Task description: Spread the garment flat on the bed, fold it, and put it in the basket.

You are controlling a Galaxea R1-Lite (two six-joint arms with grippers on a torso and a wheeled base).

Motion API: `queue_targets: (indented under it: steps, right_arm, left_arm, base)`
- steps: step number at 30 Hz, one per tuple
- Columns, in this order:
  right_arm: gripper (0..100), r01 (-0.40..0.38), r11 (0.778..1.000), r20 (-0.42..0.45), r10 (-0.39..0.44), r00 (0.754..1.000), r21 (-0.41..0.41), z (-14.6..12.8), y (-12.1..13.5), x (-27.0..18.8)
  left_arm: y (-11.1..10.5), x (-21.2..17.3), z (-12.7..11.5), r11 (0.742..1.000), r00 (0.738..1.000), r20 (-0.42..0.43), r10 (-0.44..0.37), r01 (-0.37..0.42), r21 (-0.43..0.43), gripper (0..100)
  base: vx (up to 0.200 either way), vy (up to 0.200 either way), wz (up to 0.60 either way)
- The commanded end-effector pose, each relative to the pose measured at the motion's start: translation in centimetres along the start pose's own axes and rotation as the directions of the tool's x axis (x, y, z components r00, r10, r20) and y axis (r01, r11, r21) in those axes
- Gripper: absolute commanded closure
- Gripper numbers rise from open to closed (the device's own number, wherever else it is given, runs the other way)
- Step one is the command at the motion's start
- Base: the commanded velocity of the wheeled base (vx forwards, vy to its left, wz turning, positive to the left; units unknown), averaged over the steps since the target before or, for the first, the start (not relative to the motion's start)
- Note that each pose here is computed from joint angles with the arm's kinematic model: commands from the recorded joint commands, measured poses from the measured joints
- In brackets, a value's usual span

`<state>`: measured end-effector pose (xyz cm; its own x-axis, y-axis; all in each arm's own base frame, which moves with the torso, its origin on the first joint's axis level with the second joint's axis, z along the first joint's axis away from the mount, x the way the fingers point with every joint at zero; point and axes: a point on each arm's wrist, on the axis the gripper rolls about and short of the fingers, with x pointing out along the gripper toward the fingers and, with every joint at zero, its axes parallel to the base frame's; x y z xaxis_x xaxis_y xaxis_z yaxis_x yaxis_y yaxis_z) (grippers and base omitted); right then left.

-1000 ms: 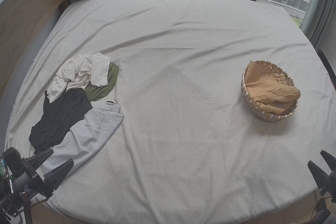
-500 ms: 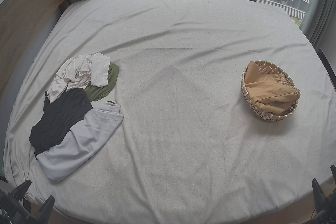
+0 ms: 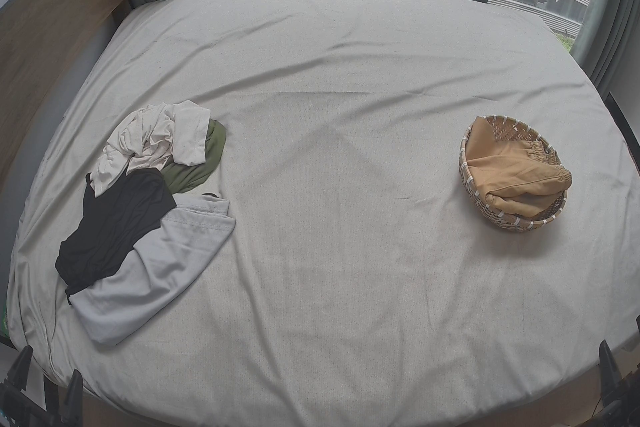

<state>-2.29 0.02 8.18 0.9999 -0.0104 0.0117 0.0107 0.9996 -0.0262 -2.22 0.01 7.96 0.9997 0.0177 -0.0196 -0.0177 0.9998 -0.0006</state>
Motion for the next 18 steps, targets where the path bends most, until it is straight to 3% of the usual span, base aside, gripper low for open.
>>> queue_targets:
  steps: [1,5,7,9,12,18]
  right_arm:
    - [0,-0.034,0.999,-0.005,0.034,0.999,0.000,0.02,0.07,-0.17]
    - [0,-0.055,0.998,0.020,0.056,0.998,-0.021,0.03,0.13,-0.16]
    - [0,0.001,1.000,0.044,0.000,0.999,-0.023,-0.07,0.01,-0.01]
    - [0,0.046,0.999,0.007,-0.047,0.999,0.017,-0.16,-0.10,-0.12]
    - [0,0.065,0.997,-0.010,-0.064,0.998,0.052,-0.07,-0.14,-0.24]
    - [0,-0.041,0.997,0.037,0.039,0.999,0.064,-0.14,0.10,-0.01]
  left_arm:
    - [0.01,-0.05,-0.40,1.000,1.000,0.021,-0.001,0.001,0.002,0]
    - [0.01,-0.04,-0.40,1.000,1.000,0.020,-0.001,0.001,0.001,0]
    - [0.01,-0.04,-0.40,1.000,1.000,0.020,-0.001,0.001,0.001,0]
    - [0.01,-0.05,-0.40,1.000,1.000,0.021,-0.001,0.001,0.001,0]
    - [0.01,-0.04,-0.40,1.000,1.000,0.020,-0.001,0.001,0.001,0]
    - [0.01,-0.04,-0.40,1.000,1.000,0.020,-0.001,0.001,0.001,0]
  base:
    - [0.000,0.000,0.00]
    - [0.000,0.000,0.00]
    - [0.000,0.000,0.00]
    - [0.000,0.000,0.00]
    - [0.000,0.000,0.00]
    - [0.000,0.000,0.00]
